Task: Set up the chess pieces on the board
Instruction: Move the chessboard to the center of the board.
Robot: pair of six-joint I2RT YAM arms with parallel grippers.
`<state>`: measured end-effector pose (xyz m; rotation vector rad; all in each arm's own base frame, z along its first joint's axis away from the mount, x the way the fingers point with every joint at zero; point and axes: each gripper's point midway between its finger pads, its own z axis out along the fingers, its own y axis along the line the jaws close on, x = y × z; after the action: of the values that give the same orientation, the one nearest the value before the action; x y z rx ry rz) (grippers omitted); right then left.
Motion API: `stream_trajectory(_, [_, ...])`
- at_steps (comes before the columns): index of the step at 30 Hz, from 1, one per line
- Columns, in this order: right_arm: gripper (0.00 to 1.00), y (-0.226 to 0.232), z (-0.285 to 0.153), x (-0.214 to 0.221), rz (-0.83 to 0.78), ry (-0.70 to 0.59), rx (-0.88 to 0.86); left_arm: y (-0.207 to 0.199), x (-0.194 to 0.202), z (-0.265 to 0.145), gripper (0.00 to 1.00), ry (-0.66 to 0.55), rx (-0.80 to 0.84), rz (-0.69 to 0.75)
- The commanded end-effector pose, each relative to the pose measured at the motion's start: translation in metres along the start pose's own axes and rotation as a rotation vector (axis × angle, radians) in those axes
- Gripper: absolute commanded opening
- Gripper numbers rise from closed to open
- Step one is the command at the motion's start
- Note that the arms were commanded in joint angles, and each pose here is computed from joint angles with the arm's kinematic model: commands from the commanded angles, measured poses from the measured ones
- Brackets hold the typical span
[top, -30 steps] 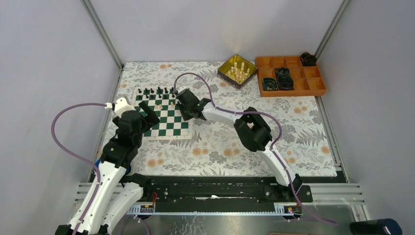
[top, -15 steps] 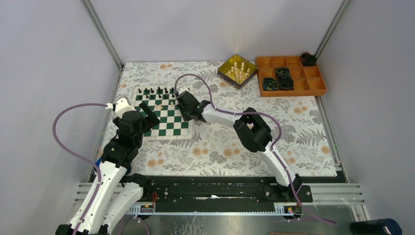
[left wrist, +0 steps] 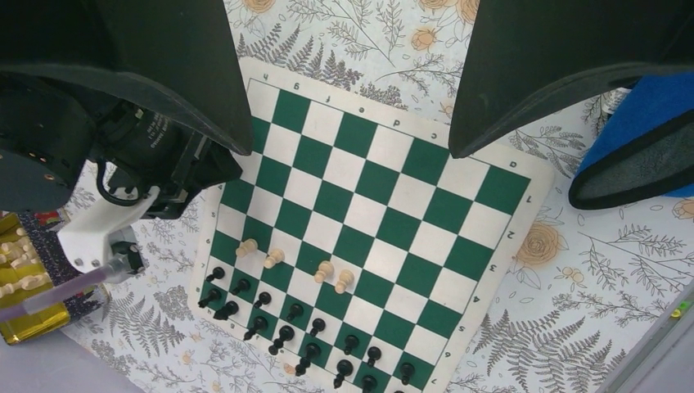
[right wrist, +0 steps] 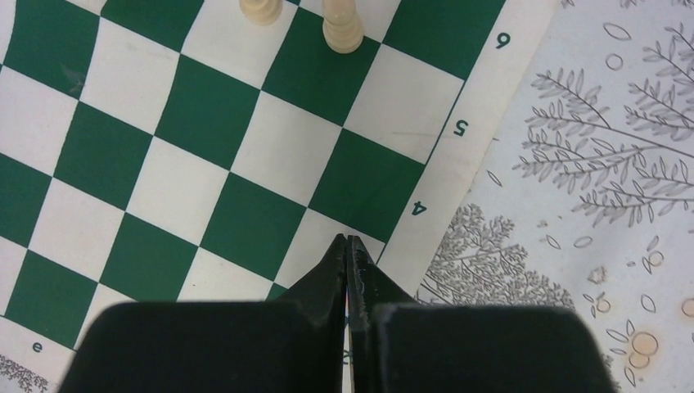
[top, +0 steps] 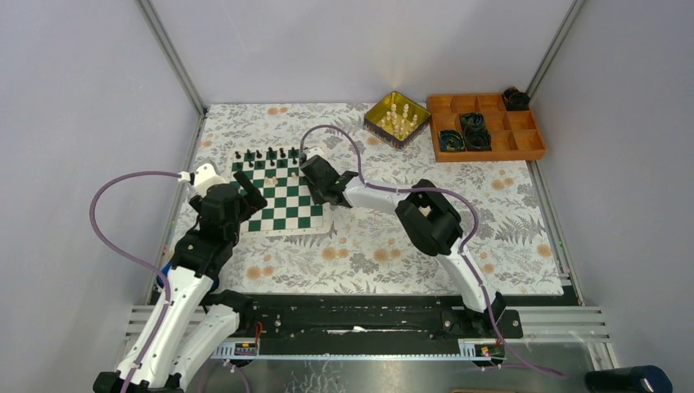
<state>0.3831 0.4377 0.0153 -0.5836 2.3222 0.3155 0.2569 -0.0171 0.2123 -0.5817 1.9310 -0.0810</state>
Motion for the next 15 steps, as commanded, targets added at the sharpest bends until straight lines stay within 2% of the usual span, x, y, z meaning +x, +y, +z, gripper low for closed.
stream_trajectory(1, [0.00,-0.035,-0.012,0.032,0.000,0.107,0.100,0.000,-0.007,0.002,0.96,-0.024,-0.019,-0.002])
stream_trajectory(15, [0.00,-0.099,-0.038,0.060,0.103,0.139,0.172,0.003,0.015,0.020,0.95,0.036,-0.066,-0.002])
